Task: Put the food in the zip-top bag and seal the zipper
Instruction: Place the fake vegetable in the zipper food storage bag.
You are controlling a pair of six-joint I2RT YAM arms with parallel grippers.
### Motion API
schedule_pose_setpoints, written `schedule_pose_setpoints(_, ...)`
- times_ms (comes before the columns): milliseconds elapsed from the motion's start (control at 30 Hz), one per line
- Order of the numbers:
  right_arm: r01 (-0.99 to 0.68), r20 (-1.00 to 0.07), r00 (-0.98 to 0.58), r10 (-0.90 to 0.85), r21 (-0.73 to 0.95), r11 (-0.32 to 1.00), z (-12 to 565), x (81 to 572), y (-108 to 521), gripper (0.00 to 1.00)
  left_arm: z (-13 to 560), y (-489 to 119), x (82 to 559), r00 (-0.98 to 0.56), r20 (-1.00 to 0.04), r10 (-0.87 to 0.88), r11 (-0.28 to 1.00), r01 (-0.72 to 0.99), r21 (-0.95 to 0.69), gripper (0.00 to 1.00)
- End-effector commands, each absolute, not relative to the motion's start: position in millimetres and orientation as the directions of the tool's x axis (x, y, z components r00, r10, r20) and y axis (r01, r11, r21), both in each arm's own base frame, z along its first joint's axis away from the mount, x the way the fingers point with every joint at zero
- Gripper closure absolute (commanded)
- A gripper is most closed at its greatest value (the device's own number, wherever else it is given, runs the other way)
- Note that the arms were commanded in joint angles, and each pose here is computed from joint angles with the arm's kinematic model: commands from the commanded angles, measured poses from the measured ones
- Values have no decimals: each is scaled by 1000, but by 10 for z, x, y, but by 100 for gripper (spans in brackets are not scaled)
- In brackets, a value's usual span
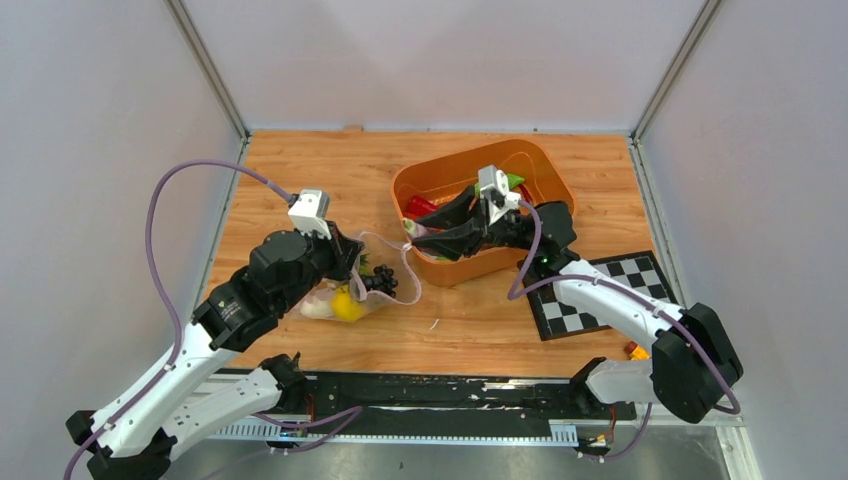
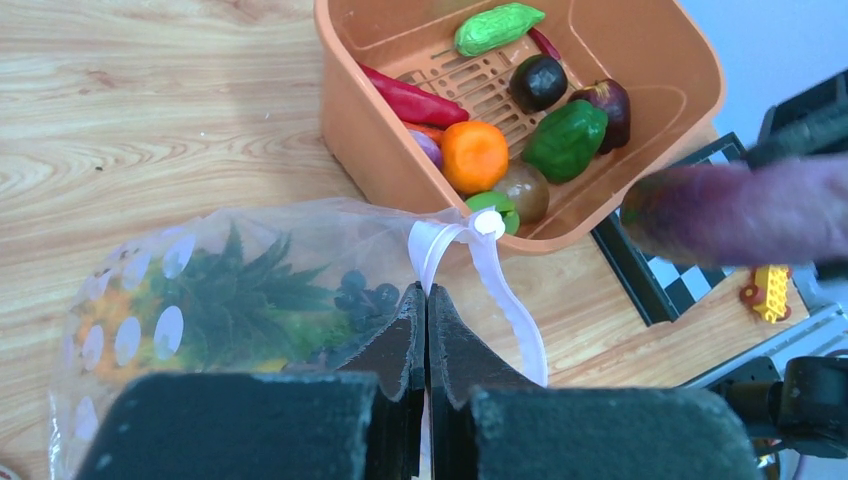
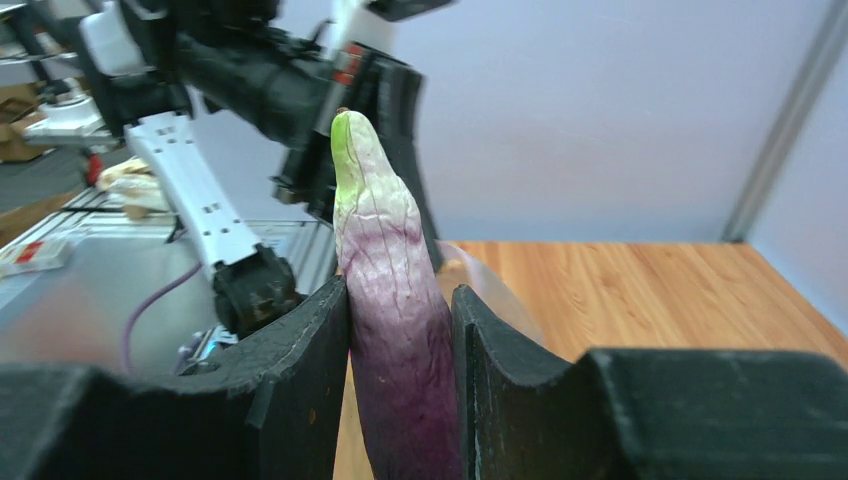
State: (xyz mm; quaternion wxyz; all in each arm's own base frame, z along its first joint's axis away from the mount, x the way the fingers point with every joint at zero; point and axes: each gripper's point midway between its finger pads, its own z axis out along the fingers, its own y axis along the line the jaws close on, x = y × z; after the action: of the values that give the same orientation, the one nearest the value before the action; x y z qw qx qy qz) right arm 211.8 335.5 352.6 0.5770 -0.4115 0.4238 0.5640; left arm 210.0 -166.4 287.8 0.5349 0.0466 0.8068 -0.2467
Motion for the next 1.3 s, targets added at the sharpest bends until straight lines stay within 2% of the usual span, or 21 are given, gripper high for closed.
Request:
schedule_pose_setpoints(0, -988, -939, 87, 332, -125, -94, 3772, 1754, 3512, 83, 3113, -1758, 2130, -377, -887, -267, 833, 373, -410, 100)
schedule_pose_setpoints(233, -969, -913, 63, 404, -153, -193, 3774, 1505, 3774, 84, 3167, -1752, 2120, -369, -885, -282, 826, 376, -420, 100)
schedule_pose_setpoints(433, -962, -902, -51, 428, -72, -264, 3523, 1613, 3962, 85, 3283, -1819, 2080, -367, -877, -311, 791, 411, -452, 100)
schedule_pose_setpoints(767, -984, -950, -24, 311, -32, -175, 2979, 1946, 4159, 81, 3327, -1692, 2038, -342, -882, -323, 804, 393, -447, 100)
schedule_pose_setpoints(900, -995, -984, 9, 176, -25, -92, 2733, 2120, 4181, 75, 3332, -1633, 2036, -331, -887, -321, 816, 379, -437, 100)
schedule_pose_setpoints(1033, -995, -996, 92, 7, -92, -24, 2547, 2235, 4175, 69, 3328, -1621, 2049, -326, -889, -320, 821, 373, -433, 100)
schedule_pose_setpoints(1267, -986, -985, 148, -93, -154, 58, 2535, 2287, 4130, 50, 3318, -1660, 2066, -334, -890, -312, 820, 378, -429, 100)
